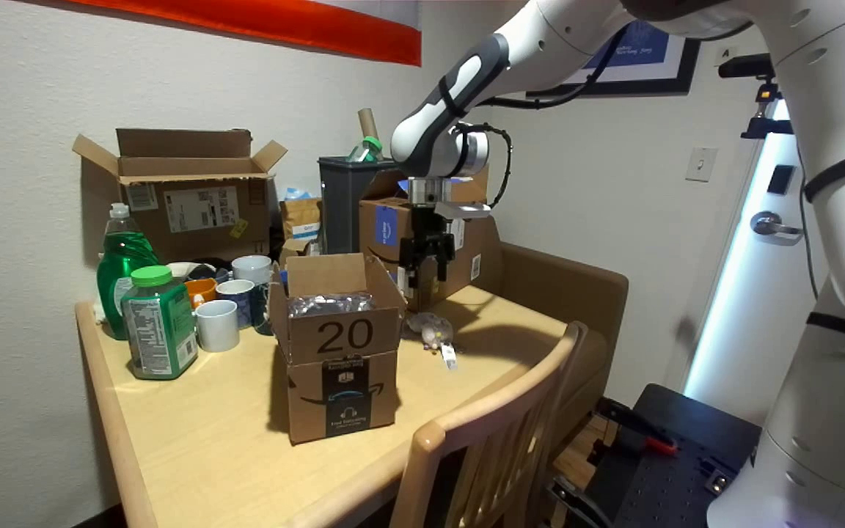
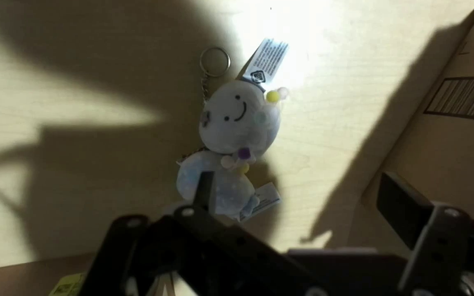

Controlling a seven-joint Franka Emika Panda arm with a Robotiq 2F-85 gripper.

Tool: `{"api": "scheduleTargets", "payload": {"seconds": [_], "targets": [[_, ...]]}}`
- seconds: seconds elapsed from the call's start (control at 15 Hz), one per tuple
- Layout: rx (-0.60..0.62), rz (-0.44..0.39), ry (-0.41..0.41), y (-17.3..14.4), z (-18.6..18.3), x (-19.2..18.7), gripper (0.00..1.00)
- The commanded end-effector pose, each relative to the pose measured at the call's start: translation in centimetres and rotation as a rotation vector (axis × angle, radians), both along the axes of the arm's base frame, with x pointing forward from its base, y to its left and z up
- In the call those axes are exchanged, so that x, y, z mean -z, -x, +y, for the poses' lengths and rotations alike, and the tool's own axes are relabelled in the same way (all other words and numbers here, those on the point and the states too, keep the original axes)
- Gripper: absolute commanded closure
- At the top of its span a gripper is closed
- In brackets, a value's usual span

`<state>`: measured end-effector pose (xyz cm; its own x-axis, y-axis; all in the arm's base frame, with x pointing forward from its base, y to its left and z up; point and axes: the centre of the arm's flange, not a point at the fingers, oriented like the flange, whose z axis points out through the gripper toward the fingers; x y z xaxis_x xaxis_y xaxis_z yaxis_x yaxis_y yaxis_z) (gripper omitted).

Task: Pick one plush toy from the table and put it in the small box

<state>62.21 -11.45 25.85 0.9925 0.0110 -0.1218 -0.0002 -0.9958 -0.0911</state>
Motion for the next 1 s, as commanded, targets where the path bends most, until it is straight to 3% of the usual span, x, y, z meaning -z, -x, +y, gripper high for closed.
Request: {"api": "scheduleTargets", "payload": {"seconds": [0.0,0.93], "targets": [[0.002,0.012,-0.012,-1.4,-0.6,1.1,0.0],[0.018,0.065,-0.027,0.9,-0.8,5.3,0.0]]}}
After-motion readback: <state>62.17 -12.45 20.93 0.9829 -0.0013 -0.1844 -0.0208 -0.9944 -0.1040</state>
